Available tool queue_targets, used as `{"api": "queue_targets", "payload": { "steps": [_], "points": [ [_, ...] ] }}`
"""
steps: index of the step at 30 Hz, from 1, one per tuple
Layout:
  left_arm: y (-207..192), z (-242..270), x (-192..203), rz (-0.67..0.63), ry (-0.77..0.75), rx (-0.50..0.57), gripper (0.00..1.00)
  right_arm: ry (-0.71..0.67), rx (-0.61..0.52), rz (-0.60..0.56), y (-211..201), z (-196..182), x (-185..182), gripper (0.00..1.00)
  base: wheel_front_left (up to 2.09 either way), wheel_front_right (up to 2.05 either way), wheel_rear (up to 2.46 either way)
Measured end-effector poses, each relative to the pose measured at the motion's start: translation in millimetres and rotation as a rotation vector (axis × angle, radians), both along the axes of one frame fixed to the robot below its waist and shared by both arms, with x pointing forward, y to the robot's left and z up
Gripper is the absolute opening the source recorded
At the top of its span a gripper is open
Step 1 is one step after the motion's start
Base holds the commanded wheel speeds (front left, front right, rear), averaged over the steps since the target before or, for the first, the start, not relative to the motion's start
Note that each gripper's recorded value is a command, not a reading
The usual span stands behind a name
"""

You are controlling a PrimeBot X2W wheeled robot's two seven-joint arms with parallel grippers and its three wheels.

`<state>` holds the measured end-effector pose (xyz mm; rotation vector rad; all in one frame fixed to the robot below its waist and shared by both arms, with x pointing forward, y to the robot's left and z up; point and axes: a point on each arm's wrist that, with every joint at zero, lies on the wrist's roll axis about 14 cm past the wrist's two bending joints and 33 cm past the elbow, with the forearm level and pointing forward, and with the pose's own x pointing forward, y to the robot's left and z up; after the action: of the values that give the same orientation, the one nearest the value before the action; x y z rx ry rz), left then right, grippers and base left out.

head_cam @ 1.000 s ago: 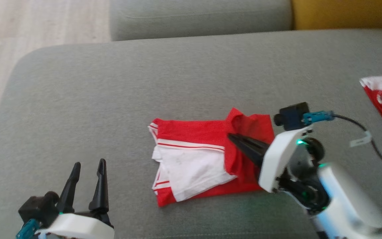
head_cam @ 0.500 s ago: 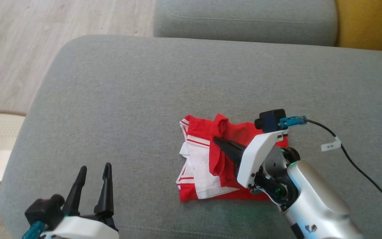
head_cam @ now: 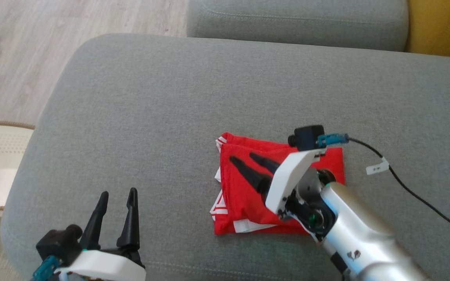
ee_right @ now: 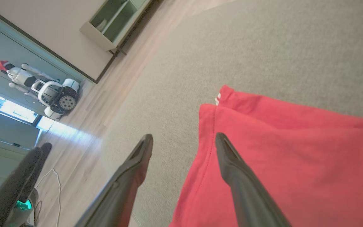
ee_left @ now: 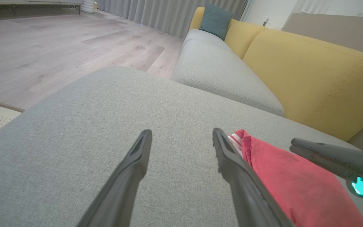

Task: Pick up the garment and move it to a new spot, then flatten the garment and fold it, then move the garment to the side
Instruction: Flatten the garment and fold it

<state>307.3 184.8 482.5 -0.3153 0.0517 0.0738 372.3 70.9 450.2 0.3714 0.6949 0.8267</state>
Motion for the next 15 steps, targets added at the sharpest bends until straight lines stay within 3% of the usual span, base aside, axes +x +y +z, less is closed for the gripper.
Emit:
{"api": "queue_targets", "payload": {
  "steps": [6, 15],
  "points": [
    [-7, -3, 5, -0.028, 0.006, 0.001, 1.00, -0.097, 0.082, -0.097, -8, 26, 27, 1.00, 0.00, 0.00, 0.00],
    [-26, 4, 23, -0.101, -0.025, 0.034, 1.00, -0.362, 0.075, -0.365, -75, 54, 74, 1.00, 0.00, 0.00, 0.00]
  ]
}}
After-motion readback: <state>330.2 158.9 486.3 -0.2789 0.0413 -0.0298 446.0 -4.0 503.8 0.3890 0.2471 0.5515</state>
